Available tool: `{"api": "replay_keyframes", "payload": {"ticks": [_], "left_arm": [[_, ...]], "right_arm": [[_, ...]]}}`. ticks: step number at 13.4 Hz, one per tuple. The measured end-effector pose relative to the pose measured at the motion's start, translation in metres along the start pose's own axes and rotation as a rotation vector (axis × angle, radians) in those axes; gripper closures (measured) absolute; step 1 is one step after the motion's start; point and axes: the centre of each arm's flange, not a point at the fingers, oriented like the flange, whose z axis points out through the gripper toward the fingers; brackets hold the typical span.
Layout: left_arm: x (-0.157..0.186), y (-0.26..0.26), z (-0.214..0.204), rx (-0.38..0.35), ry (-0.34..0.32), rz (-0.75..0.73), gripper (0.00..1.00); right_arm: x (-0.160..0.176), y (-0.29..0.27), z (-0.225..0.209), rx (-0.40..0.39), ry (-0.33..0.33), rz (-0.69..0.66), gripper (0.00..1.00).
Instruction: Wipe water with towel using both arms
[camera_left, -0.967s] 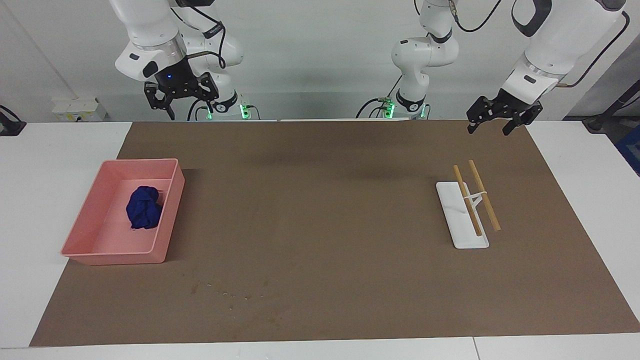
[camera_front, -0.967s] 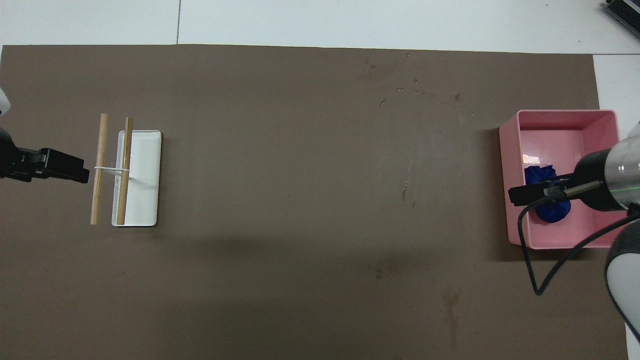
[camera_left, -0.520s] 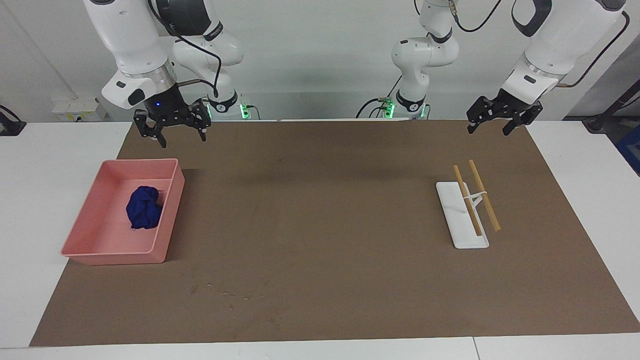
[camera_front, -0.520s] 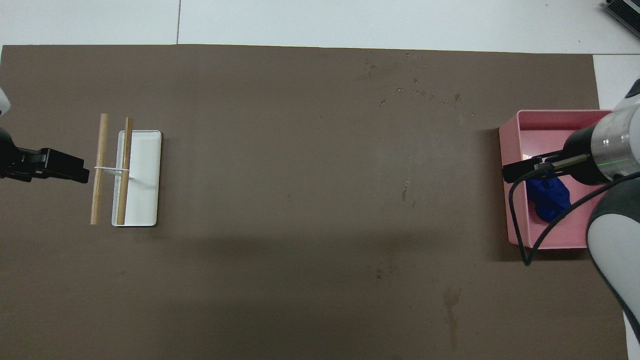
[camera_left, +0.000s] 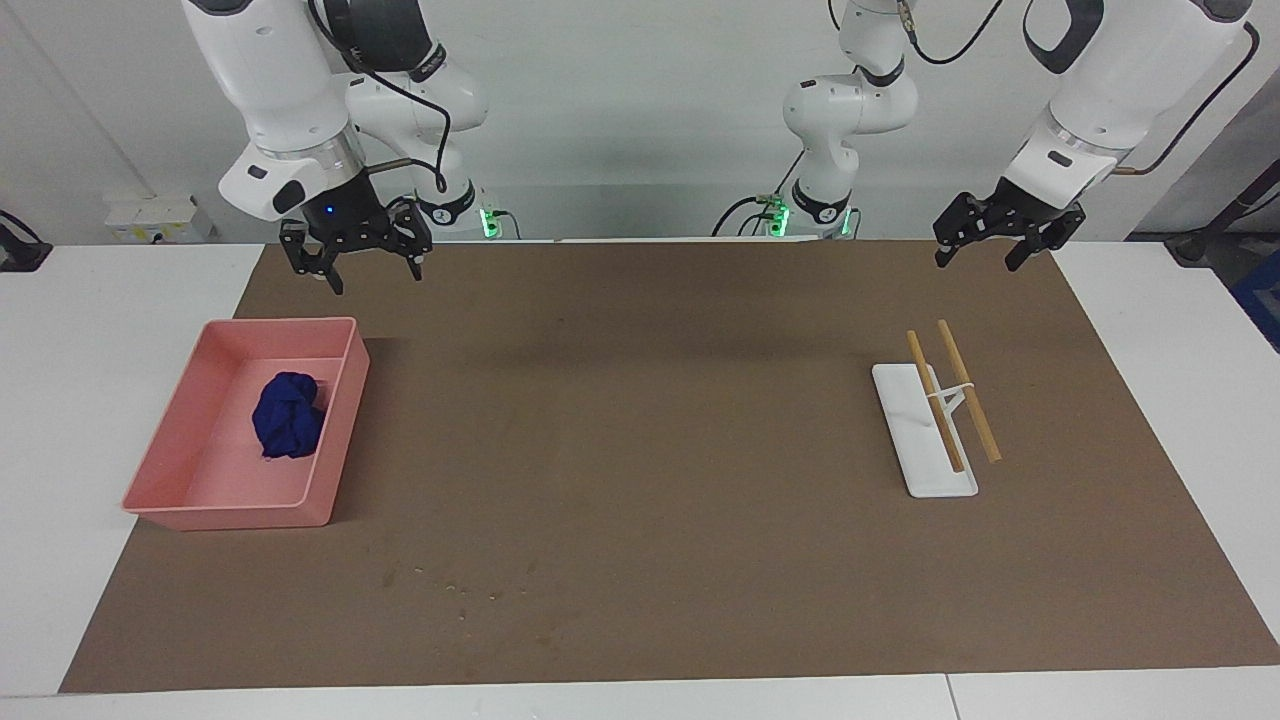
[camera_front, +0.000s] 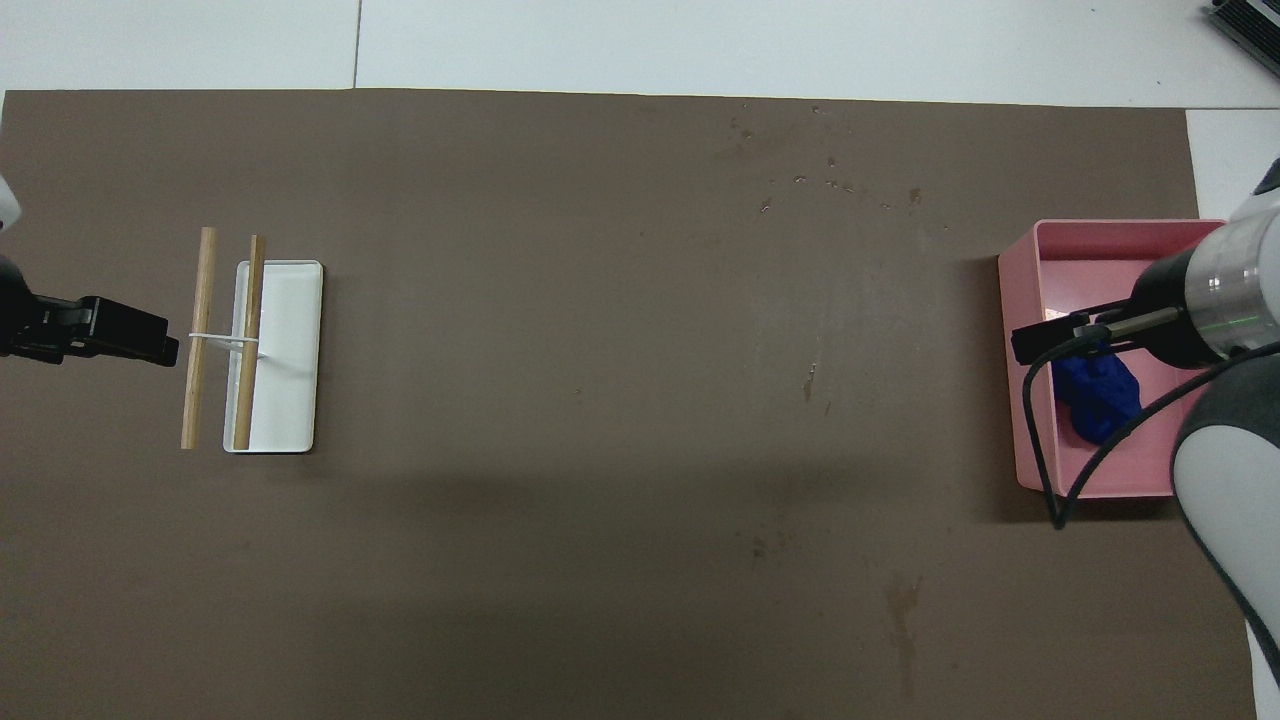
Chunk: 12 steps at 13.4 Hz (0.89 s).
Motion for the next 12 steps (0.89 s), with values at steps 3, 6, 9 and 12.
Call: {"api": "replay_keyframes", "payload": {"ticks": [3,6,9,12], "left_arm": [[0.0,0.0,0.0,0.0,0.0,0.0,0.0],[0.0,0.0,0.0,0.0,0.0,0.0,0.0],[0.0,0.0,0.0,0.0,0.0,0.0,0.0],[0.0,0.0,0.0,0.0,0.0,0.0,0.0]], "right_arm": [[0.0026,-0.0013,-0.0005,-0.011,0.016,-0.005,0.0],[0.004,-0.0018,-0.0009,-0.014,0.025,-0.005,0.0],[0.0047,-0.0052,-0.0021,-0.016,0.03,-0.011,0.0],[0.004,-0.0026,-0.0003,0.0,0.022,0.0,0.0]]}}
